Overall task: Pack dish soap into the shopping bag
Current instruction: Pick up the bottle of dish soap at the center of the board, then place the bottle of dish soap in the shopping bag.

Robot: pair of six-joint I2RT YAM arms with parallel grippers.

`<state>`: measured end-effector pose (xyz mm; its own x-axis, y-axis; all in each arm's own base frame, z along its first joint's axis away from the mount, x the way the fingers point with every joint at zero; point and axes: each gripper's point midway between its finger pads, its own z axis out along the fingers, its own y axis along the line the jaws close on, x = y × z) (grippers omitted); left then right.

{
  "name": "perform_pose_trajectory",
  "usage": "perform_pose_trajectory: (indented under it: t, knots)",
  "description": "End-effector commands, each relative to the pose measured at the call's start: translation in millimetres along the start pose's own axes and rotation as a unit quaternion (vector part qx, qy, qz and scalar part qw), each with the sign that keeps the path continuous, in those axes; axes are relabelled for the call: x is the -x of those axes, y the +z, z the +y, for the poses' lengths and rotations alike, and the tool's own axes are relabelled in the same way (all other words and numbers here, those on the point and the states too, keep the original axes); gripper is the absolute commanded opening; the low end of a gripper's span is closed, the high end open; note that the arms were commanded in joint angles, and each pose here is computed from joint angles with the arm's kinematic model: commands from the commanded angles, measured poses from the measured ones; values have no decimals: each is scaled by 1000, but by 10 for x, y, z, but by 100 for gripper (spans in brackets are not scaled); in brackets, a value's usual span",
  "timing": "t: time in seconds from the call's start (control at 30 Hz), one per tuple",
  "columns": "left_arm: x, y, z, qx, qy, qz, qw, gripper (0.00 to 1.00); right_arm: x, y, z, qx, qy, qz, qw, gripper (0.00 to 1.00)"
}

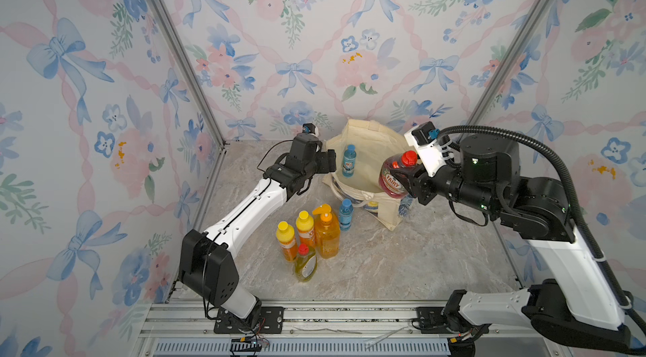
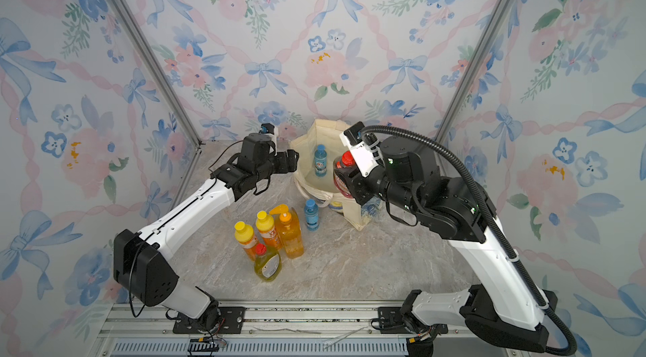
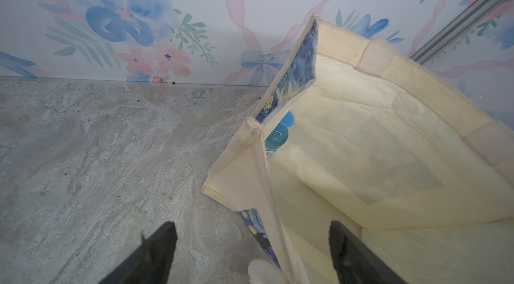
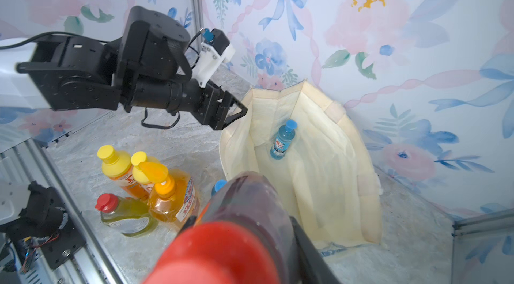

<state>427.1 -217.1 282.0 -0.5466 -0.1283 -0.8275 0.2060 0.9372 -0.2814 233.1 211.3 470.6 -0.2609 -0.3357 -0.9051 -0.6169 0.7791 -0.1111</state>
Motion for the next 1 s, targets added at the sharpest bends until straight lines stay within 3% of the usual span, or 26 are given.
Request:
perform_pose_trajectory:
  t: [0.0, 0.3, 0.47, 0.7, 0.97]
  knots:
    - [-70, 28, -47, -7, 5, 12, 1000, 81, 324, 227, -254, -51, -1, -34, 998, 0]
    - [-119, 28, -44, -10, 8, 17, 1000, 74, 406, 1192, -534, -43, 29, -8, 999, 0]
    - [-117, 47, -63, -14, 11, 19, 1000, 74, 154, 1806, -590, -23, 48, 30, 998, 0]
    - [-125, 65, -93, -20, 11, 23, 999, 68, -101, 2294, -506, 8, 56, 51, 997, 0]
    - [-135, 69, -134, -25, 12, 25, 999, 58, -365, 2740, -556, 13, 106, 16, 994, 0]
